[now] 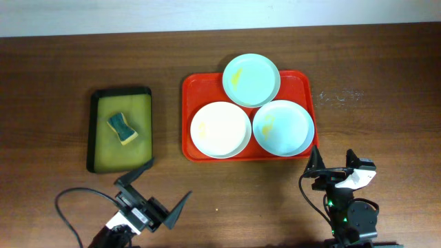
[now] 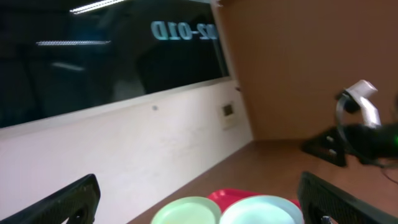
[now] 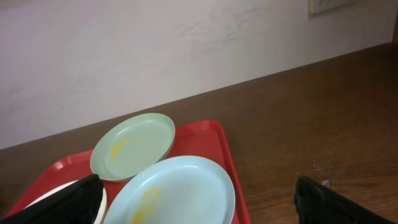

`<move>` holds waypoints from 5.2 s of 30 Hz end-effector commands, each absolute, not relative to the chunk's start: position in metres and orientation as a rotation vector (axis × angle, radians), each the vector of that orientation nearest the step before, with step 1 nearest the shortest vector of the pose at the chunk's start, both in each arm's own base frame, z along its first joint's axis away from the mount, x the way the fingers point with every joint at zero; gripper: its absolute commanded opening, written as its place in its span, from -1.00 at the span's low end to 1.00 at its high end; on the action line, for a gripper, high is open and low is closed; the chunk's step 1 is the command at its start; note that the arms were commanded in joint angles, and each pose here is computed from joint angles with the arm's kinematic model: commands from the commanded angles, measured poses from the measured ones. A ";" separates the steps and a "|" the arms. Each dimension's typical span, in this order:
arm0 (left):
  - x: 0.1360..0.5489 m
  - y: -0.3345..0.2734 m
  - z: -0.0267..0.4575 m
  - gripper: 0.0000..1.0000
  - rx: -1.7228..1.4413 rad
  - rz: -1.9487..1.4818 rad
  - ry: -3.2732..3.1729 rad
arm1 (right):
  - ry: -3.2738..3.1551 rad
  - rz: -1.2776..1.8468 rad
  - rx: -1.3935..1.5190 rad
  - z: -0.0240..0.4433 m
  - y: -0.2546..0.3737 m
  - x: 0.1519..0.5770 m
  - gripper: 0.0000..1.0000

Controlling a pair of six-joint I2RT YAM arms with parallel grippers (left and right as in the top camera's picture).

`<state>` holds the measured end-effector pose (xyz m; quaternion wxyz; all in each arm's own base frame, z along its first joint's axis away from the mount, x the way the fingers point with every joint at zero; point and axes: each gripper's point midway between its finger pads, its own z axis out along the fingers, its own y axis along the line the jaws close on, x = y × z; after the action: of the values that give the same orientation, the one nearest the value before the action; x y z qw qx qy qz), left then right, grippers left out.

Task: Clean dirty plates on tray and stack at the side
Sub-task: 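Reach the left gripper into the water tray and grasp the sponge, then carry the sponge with the left gripper onto the white plate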

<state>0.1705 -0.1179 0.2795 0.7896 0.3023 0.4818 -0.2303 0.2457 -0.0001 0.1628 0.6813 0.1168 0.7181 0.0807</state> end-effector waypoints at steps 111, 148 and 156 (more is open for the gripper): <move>0.372 -0.073 0.178 -1.00 -0.285 -0.517 2.580 | 1.623 0.170 0.269 0.157 -0.002 0.246 0.97; 0.385 -0.225 0.139 0.48 -0.003 -0.367 2.471 | 1.623 0.170 0.269 0.157 -0.002 0.246 0.97; 0.371 -0.167 0.188 0.52 -0.107 -0.119 2.372 | 1.623 0.170 0.269 0.157 -0.002 0.246 0.97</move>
<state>0.3666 -0.1900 0.1866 0.3588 -0.0255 0.9277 -0.1003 0.2459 -0.0002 0.1617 0.6795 0.1172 0.7198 0.0803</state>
